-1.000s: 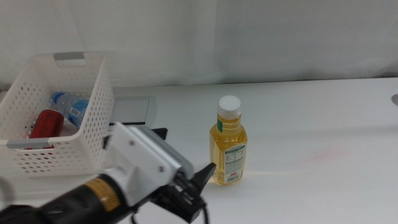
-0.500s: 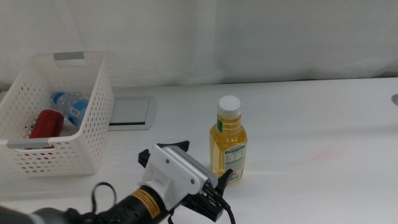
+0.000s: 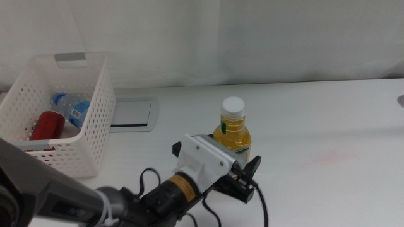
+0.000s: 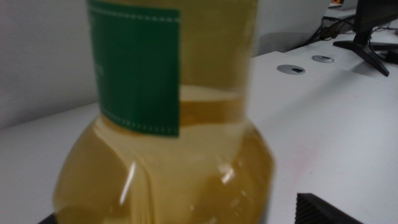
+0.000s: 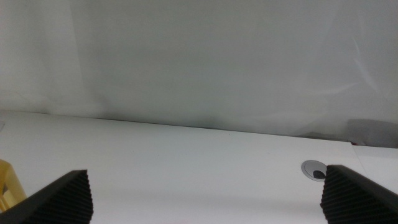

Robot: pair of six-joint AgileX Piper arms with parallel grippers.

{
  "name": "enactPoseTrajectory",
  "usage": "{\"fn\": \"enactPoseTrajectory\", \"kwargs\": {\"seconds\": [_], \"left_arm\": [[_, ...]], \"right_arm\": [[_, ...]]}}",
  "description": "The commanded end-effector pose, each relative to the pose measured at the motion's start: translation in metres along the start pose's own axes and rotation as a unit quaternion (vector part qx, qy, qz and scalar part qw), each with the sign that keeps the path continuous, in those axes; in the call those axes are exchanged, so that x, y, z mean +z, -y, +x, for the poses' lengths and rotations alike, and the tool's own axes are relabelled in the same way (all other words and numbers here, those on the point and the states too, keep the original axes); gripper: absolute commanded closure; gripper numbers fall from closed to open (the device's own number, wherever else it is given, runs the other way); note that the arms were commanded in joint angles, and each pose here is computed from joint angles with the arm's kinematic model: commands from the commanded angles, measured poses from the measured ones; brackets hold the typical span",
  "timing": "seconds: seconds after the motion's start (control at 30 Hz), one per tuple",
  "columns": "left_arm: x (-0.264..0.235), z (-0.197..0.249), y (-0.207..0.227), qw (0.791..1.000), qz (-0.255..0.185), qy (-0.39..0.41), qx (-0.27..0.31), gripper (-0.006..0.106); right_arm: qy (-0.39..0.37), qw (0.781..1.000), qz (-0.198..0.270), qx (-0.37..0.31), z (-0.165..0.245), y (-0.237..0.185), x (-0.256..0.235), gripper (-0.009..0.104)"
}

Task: Use arms to grab the bottles and put them into the dustbin to the left of the table.

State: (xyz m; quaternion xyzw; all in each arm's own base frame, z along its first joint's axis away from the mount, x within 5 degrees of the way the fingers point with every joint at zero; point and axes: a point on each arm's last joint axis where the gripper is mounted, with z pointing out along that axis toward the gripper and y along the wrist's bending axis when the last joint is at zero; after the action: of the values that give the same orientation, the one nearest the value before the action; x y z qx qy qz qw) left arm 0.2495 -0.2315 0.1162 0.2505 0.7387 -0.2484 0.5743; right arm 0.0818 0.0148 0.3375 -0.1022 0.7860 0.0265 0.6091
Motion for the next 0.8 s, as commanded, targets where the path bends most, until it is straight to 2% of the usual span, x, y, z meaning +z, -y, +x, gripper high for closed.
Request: {"fn": "enactPoseTrajectory", "kwargs": {"seconds": [0.0,0.2,0.53,0.6,0.67,0.7,0.77], "left_arm": [[0.01,0.001,0.005,1.0,0.02,-0.014,-0.003,0.015],[0.02,0.002,0.013,0.998,0.062,-0.024,0.008,0.025],[0.02,0.004,0.013,0.997,0.061,-0.038,0.01,0.037],[0.02,0.004,0.013,0.997,0.061,-0.039,0.01,0.055],[0.02,0.004,0.013,0.997,0.06,-0.04,0.01,0.084],[0.021,0.004,0.012,0.997,0.059,-0.04,0.01,0.103],[0.021,0.001,0.013,0.998,0.059,-0.036,0.01,0.103]], "right_arm": [[0.006,1.0,0.006,0.0,0.0,0.001,0.0,-0.008],[0.006,1.0,0.006,0.0,0.0,0.001,0.0,-0.008],[0.007,1.0,0.001,0.009,0.0,0.0,0.0,-0.008],[0.007,1.0,0.001,0.009,0.0,0.0,0.0,-0.008],[0.007,1.0,0.001,0.009,0.0,0.0,0.0,-0.008],[0.007,1.0,0.001,0.009,0.0,0.0,0.0,-0.008],[0.007,1.0,0.001,0.009,0.0,0.0,0.0,-0.008]]}}
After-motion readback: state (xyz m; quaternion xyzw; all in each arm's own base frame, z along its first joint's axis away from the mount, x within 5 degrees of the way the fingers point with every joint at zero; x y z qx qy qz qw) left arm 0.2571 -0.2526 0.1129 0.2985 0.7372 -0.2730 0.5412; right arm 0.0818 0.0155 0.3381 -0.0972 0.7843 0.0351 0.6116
